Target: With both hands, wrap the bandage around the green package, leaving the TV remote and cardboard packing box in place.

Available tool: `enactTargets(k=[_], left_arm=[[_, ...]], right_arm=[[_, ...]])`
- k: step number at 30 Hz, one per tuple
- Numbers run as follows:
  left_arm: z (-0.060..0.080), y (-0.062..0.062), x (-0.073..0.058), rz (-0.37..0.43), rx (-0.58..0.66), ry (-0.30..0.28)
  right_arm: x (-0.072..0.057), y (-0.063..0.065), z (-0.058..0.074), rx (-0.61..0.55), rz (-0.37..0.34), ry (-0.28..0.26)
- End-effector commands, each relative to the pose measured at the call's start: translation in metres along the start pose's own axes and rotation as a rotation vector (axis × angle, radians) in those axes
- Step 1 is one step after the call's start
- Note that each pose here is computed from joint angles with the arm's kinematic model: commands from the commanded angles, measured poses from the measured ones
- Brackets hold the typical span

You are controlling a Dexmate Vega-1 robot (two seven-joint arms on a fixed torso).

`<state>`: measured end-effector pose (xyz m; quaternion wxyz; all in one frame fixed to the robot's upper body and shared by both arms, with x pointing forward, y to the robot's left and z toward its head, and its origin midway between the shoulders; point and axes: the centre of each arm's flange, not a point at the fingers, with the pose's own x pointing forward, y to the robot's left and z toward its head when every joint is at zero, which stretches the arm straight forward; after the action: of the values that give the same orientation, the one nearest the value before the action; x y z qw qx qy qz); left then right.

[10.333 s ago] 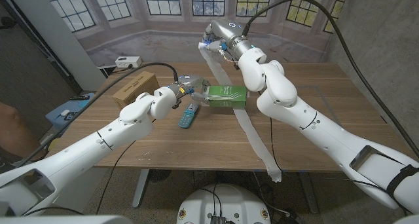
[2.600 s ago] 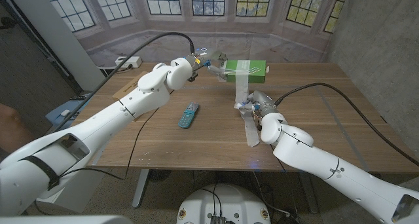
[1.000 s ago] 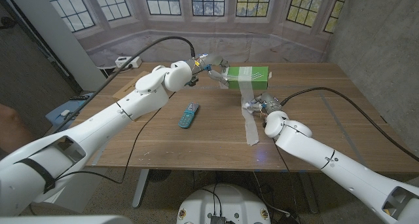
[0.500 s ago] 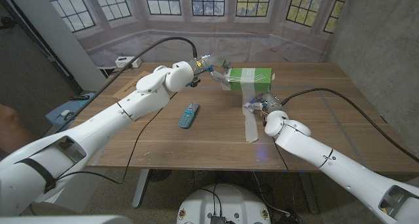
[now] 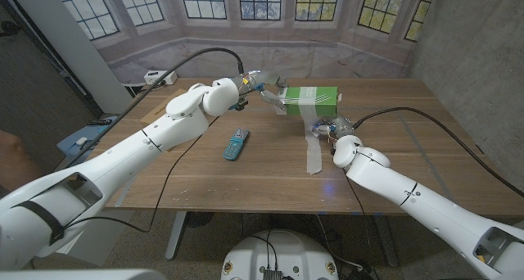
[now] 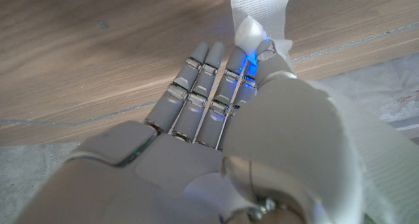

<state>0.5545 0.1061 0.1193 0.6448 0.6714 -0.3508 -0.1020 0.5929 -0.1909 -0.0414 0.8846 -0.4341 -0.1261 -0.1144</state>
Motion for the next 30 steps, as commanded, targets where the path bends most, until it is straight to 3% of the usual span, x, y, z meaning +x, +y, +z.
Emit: enactTargets(k=[1, 15, 30], left_arm=[[-0.002, -0.004, -0.004, -0.017, -0.015, -0.005], [-0.001, -0.012, -0.003, -0.048, -0.028, -0.019], [-0.001, -0.023, -0.005, -0.091, -0.038, -0.015]], right_arm=[[0.012, -0.009, -0.002, -0.01, -0.012, -0.01], [0.027, -0.014, -0.001, -0.015, -0.02, -0.017], [0.041, -0.019, 0.01, -0.018, -0.029, -0.049]])
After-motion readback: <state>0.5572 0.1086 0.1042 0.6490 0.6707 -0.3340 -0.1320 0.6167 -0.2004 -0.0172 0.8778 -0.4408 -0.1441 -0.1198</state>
